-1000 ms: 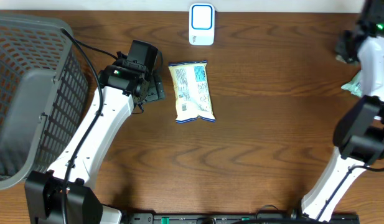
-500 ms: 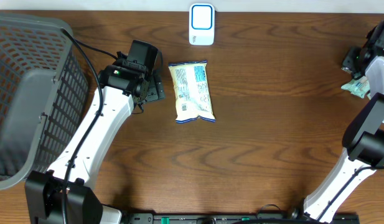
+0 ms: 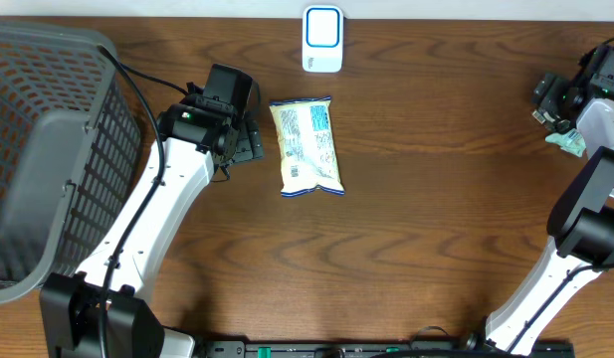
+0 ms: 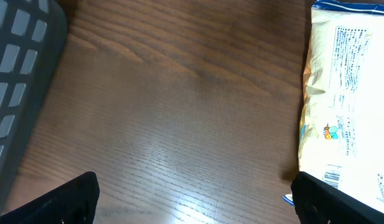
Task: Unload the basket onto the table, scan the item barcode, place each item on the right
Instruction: 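Carry the Zam-Buk box to the table's right edge and release it, then move the right gripper to the snack bag and grasp it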
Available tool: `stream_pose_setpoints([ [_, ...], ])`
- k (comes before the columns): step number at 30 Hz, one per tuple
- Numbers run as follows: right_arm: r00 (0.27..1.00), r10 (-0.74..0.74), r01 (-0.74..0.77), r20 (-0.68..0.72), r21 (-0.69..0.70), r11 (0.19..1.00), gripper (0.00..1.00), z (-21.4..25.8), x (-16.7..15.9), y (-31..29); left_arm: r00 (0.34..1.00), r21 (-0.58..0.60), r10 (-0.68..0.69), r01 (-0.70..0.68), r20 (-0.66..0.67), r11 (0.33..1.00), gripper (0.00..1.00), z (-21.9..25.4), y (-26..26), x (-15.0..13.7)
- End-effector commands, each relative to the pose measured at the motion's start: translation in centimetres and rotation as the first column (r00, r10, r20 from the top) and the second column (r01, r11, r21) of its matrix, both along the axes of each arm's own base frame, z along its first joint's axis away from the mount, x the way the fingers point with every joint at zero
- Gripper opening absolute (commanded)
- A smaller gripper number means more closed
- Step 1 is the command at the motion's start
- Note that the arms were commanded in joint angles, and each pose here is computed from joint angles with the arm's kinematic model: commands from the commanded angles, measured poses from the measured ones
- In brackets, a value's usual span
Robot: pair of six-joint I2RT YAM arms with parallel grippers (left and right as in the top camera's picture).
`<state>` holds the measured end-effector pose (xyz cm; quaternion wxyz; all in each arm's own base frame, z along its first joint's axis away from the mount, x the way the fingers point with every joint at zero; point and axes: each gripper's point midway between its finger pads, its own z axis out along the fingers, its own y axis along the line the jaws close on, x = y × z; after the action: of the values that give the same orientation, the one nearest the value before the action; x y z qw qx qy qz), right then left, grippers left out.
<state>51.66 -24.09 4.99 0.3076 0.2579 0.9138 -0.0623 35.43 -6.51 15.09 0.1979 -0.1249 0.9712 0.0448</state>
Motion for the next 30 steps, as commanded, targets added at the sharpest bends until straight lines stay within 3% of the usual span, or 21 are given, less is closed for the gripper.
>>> stream_pose_setpoints([
  [1, 0.999, 0.012, -0.011, 0.035, -0.03, 0.999, 0.99, 3.0, 0.3, -0.2, 1.0, 0.014, 0.002, -0.002, 0.011, 1.0, 0.98, 0.5, 0.3, 0.0],
  [6, 0.984, 0.086, -0.085, 0.154, -0.009, 0.996, 0.99, 9.4, 0.8, 2.1, 1.0, 0.015, 0.002, -0.002, 0.011, 1.0, 0.98, 0.5, 0.3, 0.0],
  [10, 0.926, 0.228, -0.261, 0.302, 0.073, 0.963, 0.99, 15.5, 1.0, 7.1, 1.0, 0.015, 0.002, -0.002, 0.011, 1.0, 0.98, 0.5, 0.3, 0.0],
  [15, 0.769, 0.444, -0.594, 0.461, 0.257, 0.762, 0.99, 19.6, -0.1, 17.3, 1.0, 0.015, 0.002, -0.002, 0.011, 1.0, 0.97, 0.5, 0.3, 0.0],
  [17, 0.728, 0.495, -0.671, 0.475, 0.342, 0.658, 0.99, 19.4, -1.1, 21.4, 1.0, 0.015, 0.002, -0.002, 0.011, 1.0, 0.98, 0.5, 0.3, 0.0],
  [22, 0.708, 0.594, -0.704, 0.382, 0.452, 0.548, 0.98, 15.4, -2.5, 28.7, 1.0, 0.015, 0.002, -0.002, 0.011, 1.0, 0.98, 0.5, 0.3, 0.0],
  [30, 0.514, 0.811, -0.79, 0.281, 0.523, 0.319, 0.93, 6.6, -5.3, 40.9, 1.0, 0.015, 0.002, -0.002, 0.011, 1.0, 0.98, 0.5, 0.3, 0.0],
])
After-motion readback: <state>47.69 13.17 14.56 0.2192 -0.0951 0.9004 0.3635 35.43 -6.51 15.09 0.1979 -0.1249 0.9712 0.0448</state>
